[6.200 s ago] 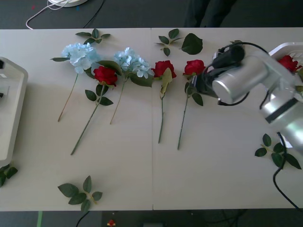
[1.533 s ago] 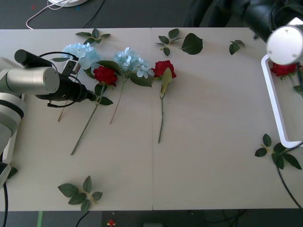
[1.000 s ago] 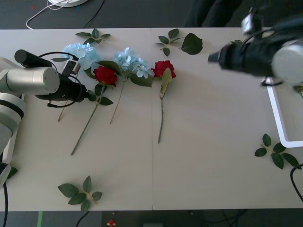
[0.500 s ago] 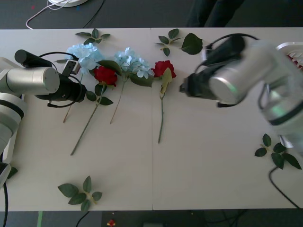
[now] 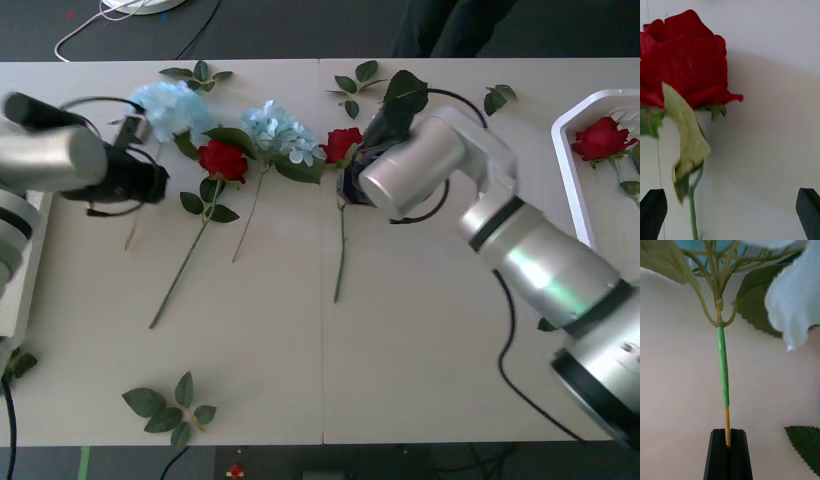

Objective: Place the red flowers into the right box and the blue flowers into the left box. If a person shows an open palm, hand one flower to the person first, then continue sorting.

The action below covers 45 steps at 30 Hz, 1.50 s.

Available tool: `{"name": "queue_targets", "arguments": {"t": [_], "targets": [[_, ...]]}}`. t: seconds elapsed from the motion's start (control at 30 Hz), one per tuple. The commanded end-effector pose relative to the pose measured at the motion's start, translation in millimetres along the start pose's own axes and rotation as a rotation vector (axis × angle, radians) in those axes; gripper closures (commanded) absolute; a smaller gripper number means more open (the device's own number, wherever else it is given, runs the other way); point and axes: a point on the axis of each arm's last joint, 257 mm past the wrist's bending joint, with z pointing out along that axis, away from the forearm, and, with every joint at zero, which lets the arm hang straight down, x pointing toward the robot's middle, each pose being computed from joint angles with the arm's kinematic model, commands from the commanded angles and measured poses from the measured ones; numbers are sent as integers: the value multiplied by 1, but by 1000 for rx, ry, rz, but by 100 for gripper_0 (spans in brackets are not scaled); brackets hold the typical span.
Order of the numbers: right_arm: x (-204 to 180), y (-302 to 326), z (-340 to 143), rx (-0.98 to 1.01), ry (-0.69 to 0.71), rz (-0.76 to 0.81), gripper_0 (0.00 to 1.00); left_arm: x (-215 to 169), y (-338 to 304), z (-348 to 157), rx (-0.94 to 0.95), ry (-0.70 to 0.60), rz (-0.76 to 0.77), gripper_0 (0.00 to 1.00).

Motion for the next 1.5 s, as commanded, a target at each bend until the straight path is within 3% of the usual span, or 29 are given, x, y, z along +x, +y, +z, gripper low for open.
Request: {"name": "queue_targets", "arguments": {"t": [0.03, 0.27, 0.47, 0.53, 0.57, 0.6, 1.1, 1.5], "targets": [[-32, 46, 0, -39, -66, 2, 0, -77, 66, -72, -38, -114, -85, 100], [-37, 52, 22, -26, -86, 5, 0, -88, 119, -157, -31, -110, -178, 100], [-39, 47, 35, -20, -110, -5, 0, -77, 152, -232, -32, -70, -223, 100], [-37, 46, 37, -16, -115, -22, 44, -74, 163, -256, -55, -61, -221, 100], [-36, 46, 38, -15, -116, -25, 81, -73, 166, -266, -64, -55, -219, 100], [-37, 46, 38, -14, -118, -24, 99, -70, 170, -273, -69, -46, -221, 100], [-39, 48, 38, -29, -129, -15, 100, -54, 187, -307, -74, -13, -246, 100], [-85, 40, -9, -156, -286, -47, 100, -52, 189, -308, -82, -10, -249, 100]]}}
